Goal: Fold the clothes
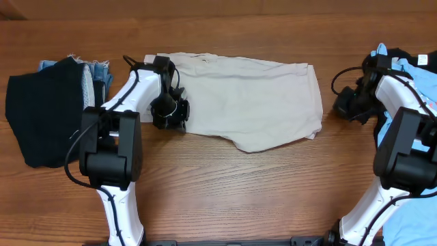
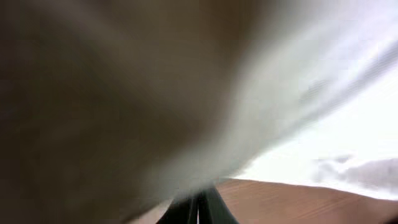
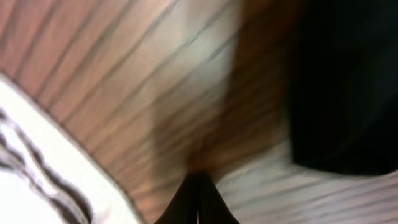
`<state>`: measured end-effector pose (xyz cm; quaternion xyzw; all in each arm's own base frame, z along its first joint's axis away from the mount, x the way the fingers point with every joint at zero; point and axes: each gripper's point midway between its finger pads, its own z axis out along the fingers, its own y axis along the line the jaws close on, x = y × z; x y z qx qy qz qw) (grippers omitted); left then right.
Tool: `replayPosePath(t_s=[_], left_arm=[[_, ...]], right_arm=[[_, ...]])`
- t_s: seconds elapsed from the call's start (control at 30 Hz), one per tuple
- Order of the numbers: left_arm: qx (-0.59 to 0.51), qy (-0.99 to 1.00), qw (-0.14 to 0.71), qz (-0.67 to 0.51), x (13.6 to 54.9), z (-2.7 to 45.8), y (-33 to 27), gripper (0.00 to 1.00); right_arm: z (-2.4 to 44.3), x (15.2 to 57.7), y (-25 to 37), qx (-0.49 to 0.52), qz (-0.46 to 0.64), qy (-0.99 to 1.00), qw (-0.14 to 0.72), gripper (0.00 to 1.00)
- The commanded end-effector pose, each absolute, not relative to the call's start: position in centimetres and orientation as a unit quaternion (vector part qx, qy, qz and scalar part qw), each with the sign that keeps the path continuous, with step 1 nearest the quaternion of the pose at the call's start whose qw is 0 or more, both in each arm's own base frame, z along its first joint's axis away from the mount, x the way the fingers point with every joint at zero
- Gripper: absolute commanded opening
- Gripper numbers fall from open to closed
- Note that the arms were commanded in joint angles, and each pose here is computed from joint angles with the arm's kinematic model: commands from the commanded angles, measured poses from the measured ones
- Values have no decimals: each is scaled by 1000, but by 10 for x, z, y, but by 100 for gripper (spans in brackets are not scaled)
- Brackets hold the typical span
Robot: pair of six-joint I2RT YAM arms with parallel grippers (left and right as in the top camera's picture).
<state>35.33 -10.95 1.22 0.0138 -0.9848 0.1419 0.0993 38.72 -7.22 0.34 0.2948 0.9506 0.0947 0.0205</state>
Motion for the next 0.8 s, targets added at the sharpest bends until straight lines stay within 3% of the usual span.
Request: replayPosePath(t_s=[0.0,0.17,0.33,0.57,0.77], left_arm=[[22,-981,59,181,386,56,-123,4],[1,-973,-15,232,417,107,-140,9],[-7,-981,-101,164,459,94,-121,11],[-5,-979,-143,143,490,64,-117,13],[0,-987,-107,122,482,34,-110,13]], right_arm=[[67,421,-18,174,210,957,97,4],[118,430,71,18,338,929,150,4],[113,442,148,-73,371,910,168,4],[65,452,255,-96,414,892,154,4],[7,476,247,5,371,917,149,4]])
